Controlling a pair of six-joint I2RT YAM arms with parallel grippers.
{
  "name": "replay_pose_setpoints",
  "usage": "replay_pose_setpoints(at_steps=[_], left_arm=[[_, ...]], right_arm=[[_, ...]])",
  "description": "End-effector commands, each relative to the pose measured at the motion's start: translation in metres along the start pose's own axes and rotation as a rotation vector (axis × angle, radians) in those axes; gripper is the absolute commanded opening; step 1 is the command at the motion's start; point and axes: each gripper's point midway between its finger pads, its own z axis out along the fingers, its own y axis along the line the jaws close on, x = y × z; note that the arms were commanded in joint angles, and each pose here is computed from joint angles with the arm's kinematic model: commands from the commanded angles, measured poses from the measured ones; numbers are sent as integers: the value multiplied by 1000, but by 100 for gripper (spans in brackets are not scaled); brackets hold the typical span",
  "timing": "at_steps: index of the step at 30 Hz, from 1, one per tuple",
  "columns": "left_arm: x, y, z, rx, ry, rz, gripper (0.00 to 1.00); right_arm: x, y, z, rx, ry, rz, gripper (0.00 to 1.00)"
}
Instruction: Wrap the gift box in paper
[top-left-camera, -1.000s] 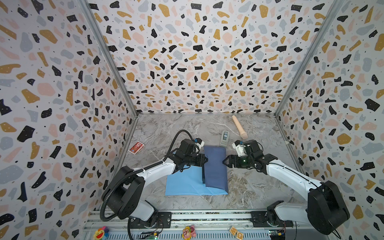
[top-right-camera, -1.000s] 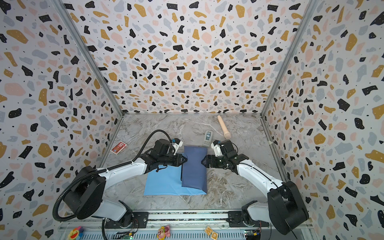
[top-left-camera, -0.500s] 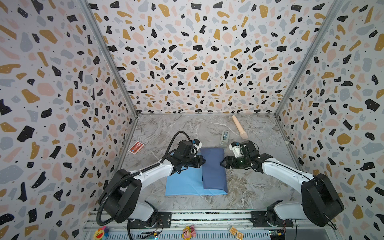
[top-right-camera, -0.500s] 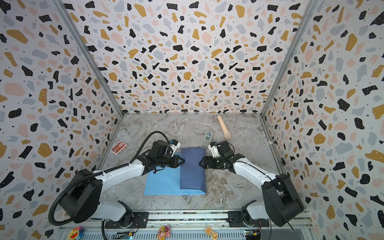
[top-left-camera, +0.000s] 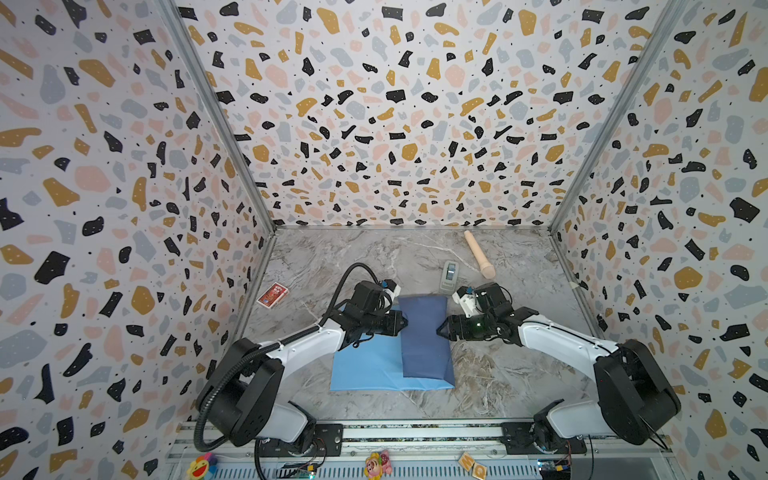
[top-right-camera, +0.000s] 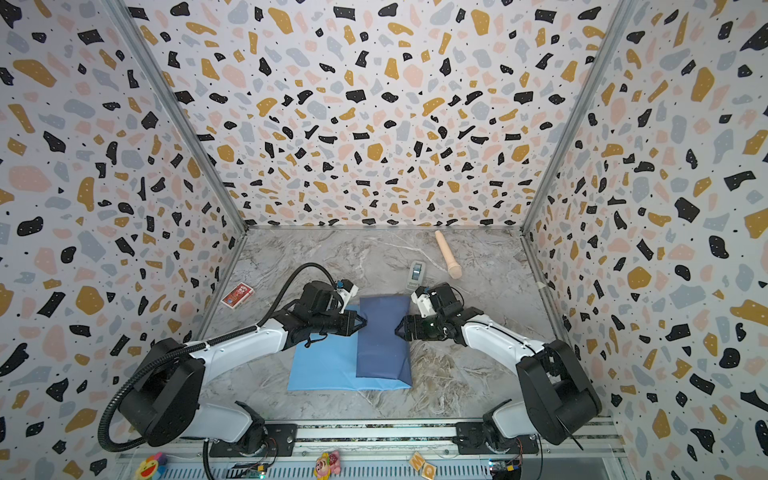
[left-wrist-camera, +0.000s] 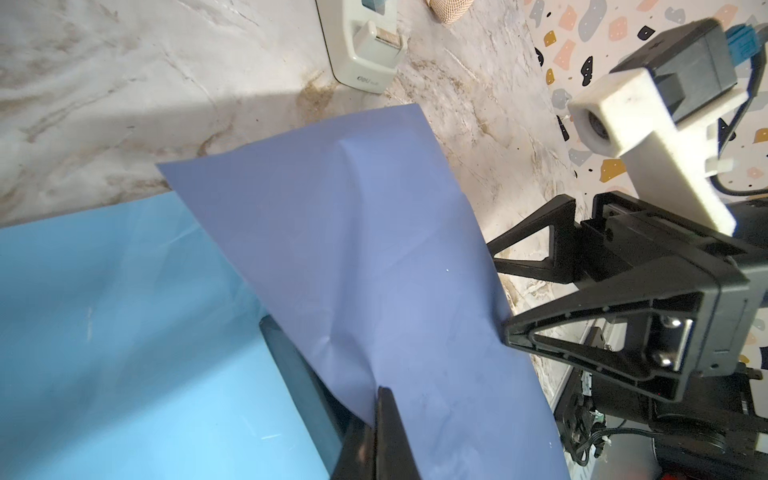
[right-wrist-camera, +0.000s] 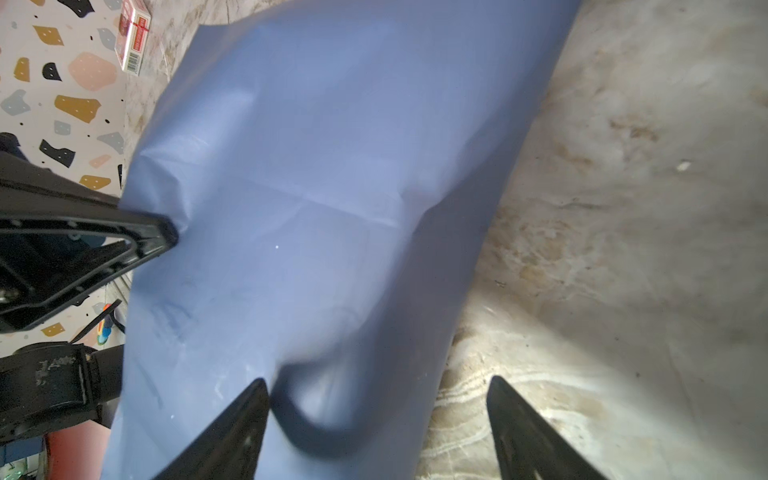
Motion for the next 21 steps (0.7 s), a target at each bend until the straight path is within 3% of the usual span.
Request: replay_pose_setpoints(at_steps=[1, 14, 15, 17, 21], left_arm=[[-3, 3, -3, -12, -21, 8, 0], [-2, 16, -3, -83, -18, 0, 0], [-3, 16, -4, -85, -22, -2, 3], [-1, 18, -4, -96, -22, -15, 20], [2, 18, -7, -92, -21, -60, 38]], right_arm=[[-3, 5, 1, -12, -4, -14, 81], [15, -6, 11, 23, 37, -4, 80], [16, -7, 11, 27, 37, -4, 79], [19, -8, 12, 34, 45, -2, 79], [23, -9, 15, 40, 49, 3, 79]])
